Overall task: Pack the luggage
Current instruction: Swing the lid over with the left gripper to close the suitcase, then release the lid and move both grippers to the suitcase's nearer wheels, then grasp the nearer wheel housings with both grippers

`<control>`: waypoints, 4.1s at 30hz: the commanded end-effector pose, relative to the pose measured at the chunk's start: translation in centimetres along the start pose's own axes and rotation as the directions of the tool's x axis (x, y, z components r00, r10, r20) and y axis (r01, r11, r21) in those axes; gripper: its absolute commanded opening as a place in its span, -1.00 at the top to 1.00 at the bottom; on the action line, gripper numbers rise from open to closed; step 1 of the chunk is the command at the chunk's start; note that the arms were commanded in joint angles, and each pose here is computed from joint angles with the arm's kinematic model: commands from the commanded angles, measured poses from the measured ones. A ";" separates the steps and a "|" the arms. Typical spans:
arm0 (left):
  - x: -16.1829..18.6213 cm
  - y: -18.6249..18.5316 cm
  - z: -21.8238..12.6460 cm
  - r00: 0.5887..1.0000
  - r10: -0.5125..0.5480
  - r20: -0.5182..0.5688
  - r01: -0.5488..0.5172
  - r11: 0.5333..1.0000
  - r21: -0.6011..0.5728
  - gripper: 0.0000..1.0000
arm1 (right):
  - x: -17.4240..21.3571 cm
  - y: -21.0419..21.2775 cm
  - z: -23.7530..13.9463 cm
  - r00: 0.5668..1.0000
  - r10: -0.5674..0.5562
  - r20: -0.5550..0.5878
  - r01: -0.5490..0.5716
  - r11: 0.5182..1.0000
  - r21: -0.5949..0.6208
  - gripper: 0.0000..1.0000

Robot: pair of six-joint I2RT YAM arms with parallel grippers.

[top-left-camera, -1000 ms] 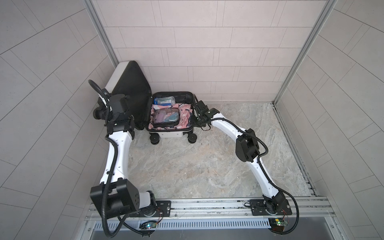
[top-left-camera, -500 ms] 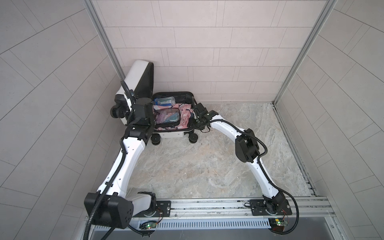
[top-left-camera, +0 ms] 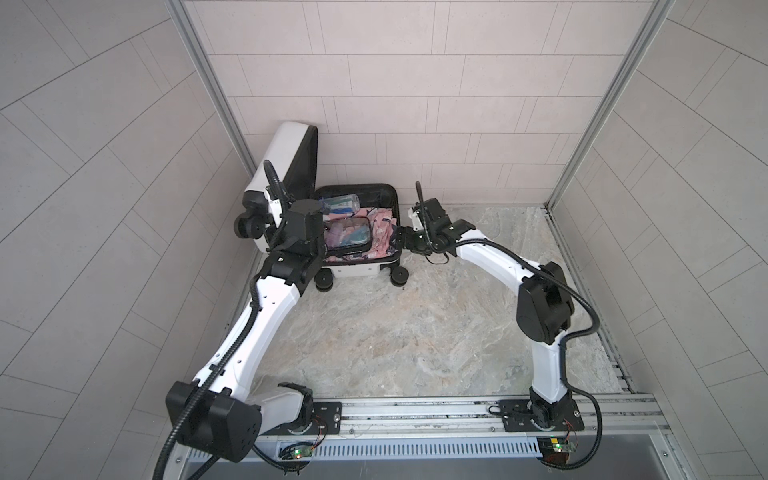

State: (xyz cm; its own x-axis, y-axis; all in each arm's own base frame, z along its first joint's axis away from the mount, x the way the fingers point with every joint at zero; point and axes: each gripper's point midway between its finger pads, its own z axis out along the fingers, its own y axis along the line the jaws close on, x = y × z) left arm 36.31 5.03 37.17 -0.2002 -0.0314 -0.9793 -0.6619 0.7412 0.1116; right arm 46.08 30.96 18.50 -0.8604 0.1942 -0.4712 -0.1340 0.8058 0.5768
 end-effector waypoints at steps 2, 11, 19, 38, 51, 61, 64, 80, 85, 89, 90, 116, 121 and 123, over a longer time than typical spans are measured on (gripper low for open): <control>-2.7 -3.1 -2.0 0.976 -0.213 0.040 0.201 0.959 0.201 1.00 | -1.6 -5.1 -0.3 0.997 0.072 0.040 -0.074 0.996 0.058 -0.43; -3.1 -4.5 -3.2 0.976 -0.214 0.048 0.198 0.955 0.221 1.00 | 1.7 -8.1 6.6 0.985 0.091 -0.144 -0.073 0.989 0.127 -0.25; -3.2 -6.5 -5.4 0.971 -0.233 0.058 0.211 0.942 0.261 1.00 | 3.5 -5.0 8.8 0.983 0.065 -0.172 -0.054 0.996 0.065 -0.25; 0.0 -17.6 -19.6 0.970 -0.241 0.012 0.197 0.821 0.536 -0.28 | 5.3 -3.4 10.1 0.975 0.094 -0.202 -0.093 0.996 0.017 -0.25; -2.2 -19.5 -28.7 0.977 -0.196 0.080 0.090 0.724 0.684 -1.00 | 4.6 -4.9 7.4 0.978 0.132 -0.165 -0.135 0.991 -0.011 -0.30; -3.0 -12.6 -20.0 0.985 -0.174 -0.007 0.141 0.770 0.622 -1.00 | 4.1 -5.3 3.2 0.986 0.116 -0.116 -0.119 0.993 -0.022 -0.53; -1.5 -9.8 -16.4 0.985 -0.152 -0.083 0.171 0.790 0.588 -1.00 | 3.9 -4.7 1.1 0.992 0.083 -0.098 -0.086 0.996 -0.021 -0.62; 13.5 2.8 -5.4 0.896 0.000 -0.445 0.172 0.922 0.347 -1.00 | 8.1 3.3 -7.5 0.956 -0.265 -0.124 0.272 0.961 0.047 -0.92; 15.1 4.5 -3.9 0.863 -0.009 -0.506 0.199 0.926 0.322 -1.00 | 8.9 6.1 -7.3 0.939 -0.322 -0.119 0.330 0.943 0.049 -0.94; 16.8 4.3 -2.5 0.835 0.019 -0.550 0.204 0.917 0.341 -1.00 | 8.7 6.9 -6.1 0.936 -0.330 -0.121 0.340 0.937 0.073 -0.99; 17.1 4.1 -2.2 0.831 0.032 -0.555 0.199 0.915 0.351 -1.00 | 8.7 7.2 -5.6 0.937 -0.327 -0.123 0.337 0.939 0.067 -0.99; 17.9 -1.9 4.8 0.849 0.196 -0.490 0.090 0.861 0.501 -0.89 | 6.3 8.7 1.1 0.937 -0.326 -0.127 0.344 0.925 0.161 -0.84; 17.2 -3.4 4.9 0.865 0.207 -0.457 0.101 0.820 0.563 -0.66 | 6.1 8.6 1.8 0.938 -0.324 -0.123 0.342 0.923 0.176 -0.72; 17.6 -3.8 4.9 0.855 0.230 -0.465 0.098 0.809 0.580 -0.55 | 6.0 8.5 1.8 0.938 -0.323 -0.123 0.342 0.922 0.184 -0.64</control>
State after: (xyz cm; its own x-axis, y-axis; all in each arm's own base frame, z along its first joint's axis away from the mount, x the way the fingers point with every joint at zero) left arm 37.61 5.34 17.55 -0.6724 -0.2127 -0.7090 -0.1941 0.9750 -0.1083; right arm 40.81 40.26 19.17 -0.8253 -0.1462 -0.5455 -0.3399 0.8999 0.2731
